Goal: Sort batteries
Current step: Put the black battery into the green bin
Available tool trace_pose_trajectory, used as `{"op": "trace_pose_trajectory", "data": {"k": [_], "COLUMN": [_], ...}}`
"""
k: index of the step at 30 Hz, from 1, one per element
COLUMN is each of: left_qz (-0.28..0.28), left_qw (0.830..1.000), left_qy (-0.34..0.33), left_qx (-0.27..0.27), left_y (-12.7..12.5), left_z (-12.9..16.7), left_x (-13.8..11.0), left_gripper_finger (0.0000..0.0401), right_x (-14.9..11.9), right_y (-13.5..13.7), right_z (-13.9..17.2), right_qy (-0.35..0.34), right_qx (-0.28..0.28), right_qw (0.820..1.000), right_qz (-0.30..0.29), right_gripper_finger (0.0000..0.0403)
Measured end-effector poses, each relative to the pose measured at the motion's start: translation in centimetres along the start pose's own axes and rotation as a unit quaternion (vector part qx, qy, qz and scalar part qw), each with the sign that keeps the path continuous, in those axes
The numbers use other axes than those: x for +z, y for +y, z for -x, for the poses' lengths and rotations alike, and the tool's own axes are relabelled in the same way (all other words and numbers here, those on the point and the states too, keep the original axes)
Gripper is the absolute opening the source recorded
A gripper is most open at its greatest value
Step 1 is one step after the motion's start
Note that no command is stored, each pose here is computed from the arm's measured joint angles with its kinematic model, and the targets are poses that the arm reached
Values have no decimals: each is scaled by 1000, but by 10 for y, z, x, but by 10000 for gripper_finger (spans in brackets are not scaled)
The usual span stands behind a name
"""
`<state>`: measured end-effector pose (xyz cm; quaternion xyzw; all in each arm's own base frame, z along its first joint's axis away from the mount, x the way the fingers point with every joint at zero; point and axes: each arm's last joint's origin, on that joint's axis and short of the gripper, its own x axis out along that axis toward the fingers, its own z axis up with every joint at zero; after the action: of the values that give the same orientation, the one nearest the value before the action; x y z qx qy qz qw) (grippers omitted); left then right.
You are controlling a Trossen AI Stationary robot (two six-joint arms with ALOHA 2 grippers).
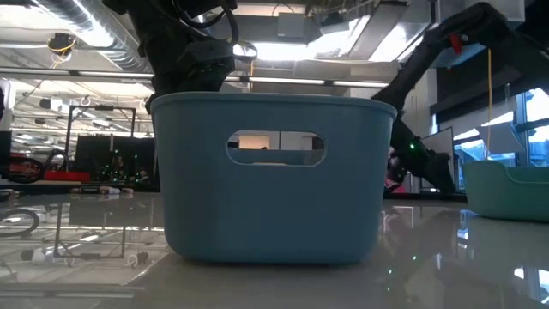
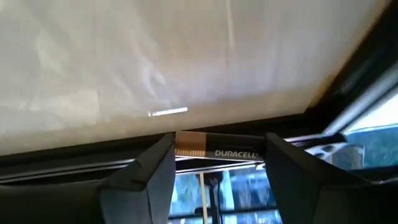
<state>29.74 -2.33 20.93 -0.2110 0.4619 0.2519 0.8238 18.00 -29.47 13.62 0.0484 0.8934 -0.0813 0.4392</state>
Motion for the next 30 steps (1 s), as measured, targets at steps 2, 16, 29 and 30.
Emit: {"op": "trace_pose_trajectory", "data": {"k": [2,16,29,30], "left_qz": [1,-12,-24,-25], "left_qw": [1000,1000,1000,1000], "left_qy": [-1,-3,-13,-12], "left_qx": [-1,1,8,8], "left_y": [0,0,-4,-4], "left_z": [0,0,2,2], "left_x": [0,0,-3,-4], "left_gripper_finger": [249,249,249,249], "right_x": [-2,2,-11,-14], "right_y": [5,102,235,242], "right_z": [12,109,149,151], "right_qy": [-26,-231,-231,-230], "right_qx": [0,6,66,63], "right_qw": [1000,969,957,957], "right_qz": [0,87,162,164], "right_gripper_finger": [208,211,213,213]}}
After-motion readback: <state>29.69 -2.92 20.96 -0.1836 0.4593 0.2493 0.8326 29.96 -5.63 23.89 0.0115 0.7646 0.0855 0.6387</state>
